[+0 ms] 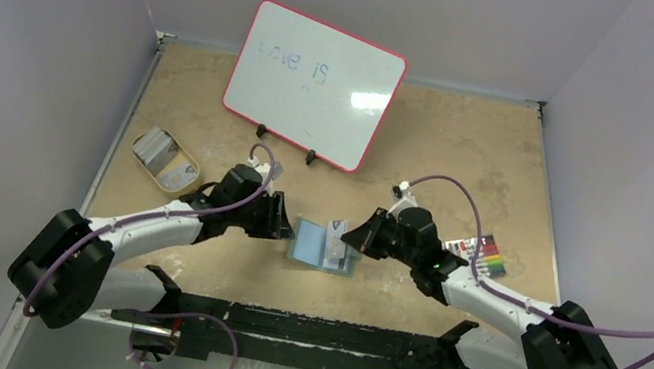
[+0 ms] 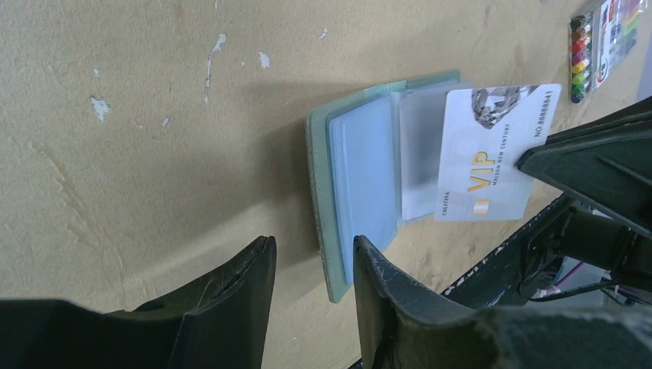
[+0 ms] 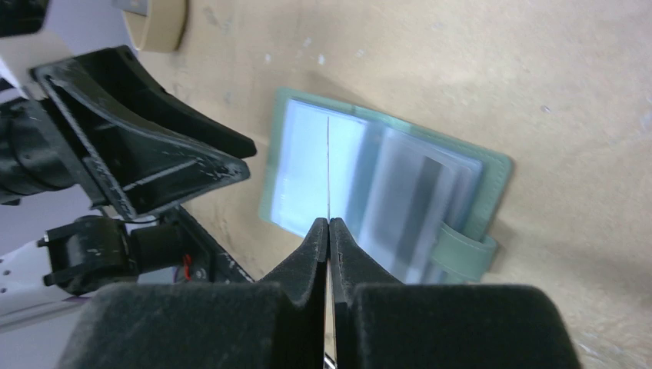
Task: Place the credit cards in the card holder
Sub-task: Insert the credit card into the card holder.
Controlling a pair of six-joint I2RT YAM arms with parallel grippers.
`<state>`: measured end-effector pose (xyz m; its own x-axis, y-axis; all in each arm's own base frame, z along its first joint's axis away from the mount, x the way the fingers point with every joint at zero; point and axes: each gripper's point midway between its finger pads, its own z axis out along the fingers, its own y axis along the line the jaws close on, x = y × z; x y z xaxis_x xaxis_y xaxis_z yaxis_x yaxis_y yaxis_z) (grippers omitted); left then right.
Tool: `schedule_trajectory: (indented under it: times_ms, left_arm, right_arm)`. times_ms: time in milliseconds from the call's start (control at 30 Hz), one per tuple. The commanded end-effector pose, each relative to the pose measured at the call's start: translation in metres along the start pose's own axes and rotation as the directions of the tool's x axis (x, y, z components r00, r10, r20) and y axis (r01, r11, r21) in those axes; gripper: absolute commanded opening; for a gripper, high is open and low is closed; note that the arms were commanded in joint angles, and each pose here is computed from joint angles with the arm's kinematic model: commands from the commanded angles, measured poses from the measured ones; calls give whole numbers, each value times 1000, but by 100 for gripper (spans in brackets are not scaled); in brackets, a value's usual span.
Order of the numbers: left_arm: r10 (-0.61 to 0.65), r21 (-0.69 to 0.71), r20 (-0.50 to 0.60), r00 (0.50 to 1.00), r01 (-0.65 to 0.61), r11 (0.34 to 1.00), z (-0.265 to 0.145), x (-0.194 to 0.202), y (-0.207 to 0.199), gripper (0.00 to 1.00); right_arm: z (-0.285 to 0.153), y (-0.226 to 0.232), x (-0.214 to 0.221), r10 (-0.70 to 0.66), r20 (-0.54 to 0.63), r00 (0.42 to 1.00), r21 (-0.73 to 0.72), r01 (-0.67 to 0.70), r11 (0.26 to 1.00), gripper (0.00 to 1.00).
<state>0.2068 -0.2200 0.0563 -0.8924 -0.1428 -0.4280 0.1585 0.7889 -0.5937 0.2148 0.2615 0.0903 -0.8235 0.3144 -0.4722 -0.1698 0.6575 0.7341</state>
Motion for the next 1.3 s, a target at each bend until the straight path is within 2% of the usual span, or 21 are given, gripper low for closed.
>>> schedule_trajectory:
  times_ms: [0, 300, 467, 633, 733, 1267]
  left_arm:
    - [0, 38, 65, 998, -3, 999, 8, -13, -10, 40]
    - [-5, 30, 33, 999, 4, 1000, 15, 3, -1, 26]
    - [-12, 38, 12, 1000, 11, 999, 19, 11, 0, 25]
    - [-10, 30, -4, 1000, 10, 999, 22, 16, 3, 6]
    - [-10, 26, -7, 1000, 11, 1000, 23, 18, 4, 0]
    - [-17, -13, -33, 999, 16, 1000, 28, 28, 14, 0]
  right_arm:
    - [0, 2, -8, -20, 53, 998, -41, 22, 999, 0]
    - [8, -11, 22, 38, -31, 999, -83, -41, 996, 0]
    - [9, -15, 24, 60, -29, 998, -78, -62, 995, 0]
    - [9, -15, 24, 75, -23, 997, -82, -76, 994, 0]
    - [10, -16, 24, 83, -22, 996, -79, -85, 993, 0]
    - [15, -24, 18, 112, 20, 994, -48, -111, 993, 0]
